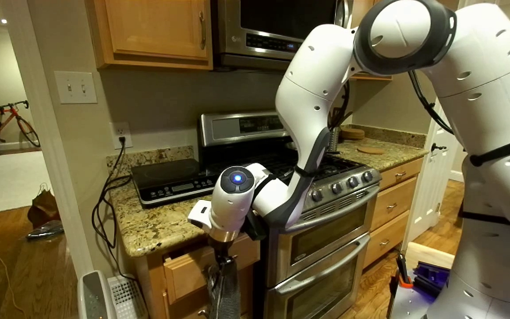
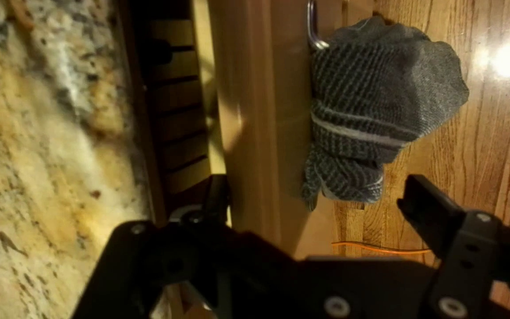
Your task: Open the left kitchen drawer fully
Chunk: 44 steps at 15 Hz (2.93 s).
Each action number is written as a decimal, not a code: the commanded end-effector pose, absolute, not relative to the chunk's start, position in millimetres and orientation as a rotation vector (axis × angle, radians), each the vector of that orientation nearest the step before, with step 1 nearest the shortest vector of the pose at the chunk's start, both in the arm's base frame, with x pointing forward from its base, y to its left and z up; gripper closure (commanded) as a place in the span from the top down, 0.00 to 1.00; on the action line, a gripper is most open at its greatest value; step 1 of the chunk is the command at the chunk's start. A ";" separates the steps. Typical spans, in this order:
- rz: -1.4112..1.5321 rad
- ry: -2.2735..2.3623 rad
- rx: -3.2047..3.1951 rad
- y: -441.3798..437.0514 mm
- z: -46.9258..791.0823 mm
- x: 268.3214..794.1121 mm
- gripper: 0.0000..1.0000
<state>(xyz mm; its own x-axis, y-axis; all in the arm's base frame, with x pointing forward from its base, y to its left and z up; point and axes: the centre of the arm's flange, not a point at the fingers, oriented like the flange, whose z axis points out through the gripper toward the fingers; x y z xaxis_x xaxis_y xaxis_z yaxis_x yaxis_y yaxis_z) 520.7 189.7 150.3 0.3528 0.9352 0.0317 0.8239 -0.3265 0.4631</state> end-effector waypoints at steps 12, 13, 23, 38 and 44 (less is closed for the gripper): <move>0.357 1.676 2.361 187.4 182.8 428.2 1.00; 0.356 1.686 2.376 187.4 189.6 424.7 1.00; 0.360 1.754 2.587 190.8 226.4 390.3 1.00; 0.115 1.729 2.617 164.6 319.8 450.6 1.00; 0.150 1.720 2.640 176.0 303.1 466.4 1.00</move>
<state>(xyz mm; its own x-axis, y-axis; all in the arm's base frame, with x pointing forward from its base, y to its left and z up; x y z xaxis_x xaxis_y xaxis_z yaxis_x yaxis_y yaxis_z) 466.3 176.1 302.9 0.4007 0.9121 0.0866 0.9134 -0.4051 0.0405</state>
